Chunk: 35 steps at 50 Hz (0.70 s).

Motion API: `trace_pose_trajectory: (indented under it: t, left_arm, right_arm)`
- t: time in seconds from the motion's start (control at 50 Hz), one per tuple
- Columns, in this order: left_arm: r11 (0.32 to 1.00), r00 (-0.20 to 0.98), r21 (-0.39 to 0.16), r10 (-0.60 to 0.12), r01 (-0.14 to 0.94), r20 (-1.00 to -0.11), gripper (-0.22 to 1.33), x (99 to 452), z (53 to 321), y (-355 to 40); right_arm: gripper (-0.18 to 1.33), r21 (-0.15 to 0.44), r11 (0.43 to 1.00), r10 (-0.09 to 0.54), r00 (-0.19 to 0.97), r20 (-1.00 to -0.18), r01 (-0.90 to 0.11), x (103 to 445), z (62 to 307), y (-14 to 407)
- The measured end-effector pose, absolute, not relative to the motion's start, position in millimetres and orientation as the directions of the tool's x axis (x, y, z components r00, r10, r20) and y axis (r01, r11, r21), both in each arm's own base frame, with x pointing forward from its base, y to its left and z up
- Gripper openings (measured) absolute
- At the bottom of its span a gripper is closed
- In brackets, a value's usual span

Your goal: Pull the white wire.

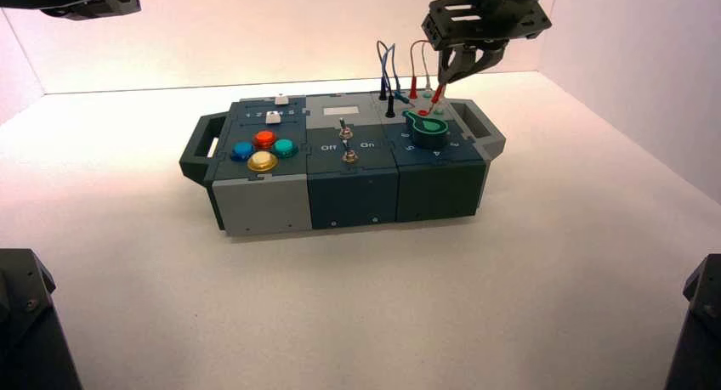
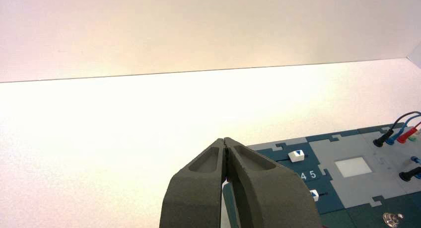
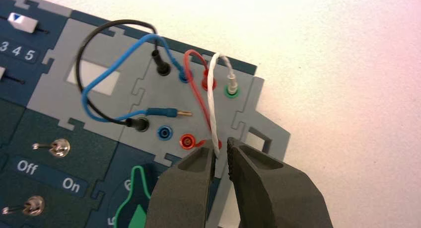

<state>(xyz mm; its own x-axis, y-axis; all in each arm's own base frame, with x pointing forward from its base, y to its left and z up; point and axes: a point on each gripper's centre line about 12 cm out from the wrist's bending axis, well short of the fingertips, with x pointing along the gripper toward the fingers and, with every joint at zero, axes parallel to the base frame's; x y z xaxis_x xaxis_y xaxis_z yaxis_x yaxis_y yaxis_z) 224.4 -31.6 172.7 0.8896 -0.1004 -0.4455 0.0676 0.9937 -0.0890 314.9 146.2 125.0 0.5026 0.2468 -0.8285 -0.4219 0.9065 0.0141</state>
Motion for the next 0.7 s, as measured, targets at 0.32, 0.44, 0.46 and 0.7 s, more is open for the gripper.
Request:
trace_pose_trajectory:
  t: [0.32,0.44,0.46,0.7]
  left_arm:
    - [0.994,0.89,-0.089,-0.1,0.068,-0.446,-0.17,224.4,172.7,-31.6]
    - [0.994,0.89,-0.089,-0.1,0.068,-0.446,-0.17,224.4,172.7,-31.6]
    - [0.994,0.89,-0.09,-0.1,0.067,-0.446,-0.17,224.4,172.7,-31.6]
    - [0.994,0.89,-0.089,-0.1,0.068,-0.446,-0.16,224.4,172.7,-31.6]
  right_arm:
    - [-0.1,0.016,0.909,0.245,0.503,-0.829,-0.417,316.4,121.1,146.2]
    - [-0.1,0.016,0.91,0.245,0.505,-0.828,-0.415,317.2,121.1,146.0]
    - [-0.1,0.016,0.909,0.245,0.503,-0.829,-0.417,316.5,120.6,146.3]
    - [-0.1,0.017,0.909,0.243,0.499,-0.832,-0.415,315.9,121.1,145.5]
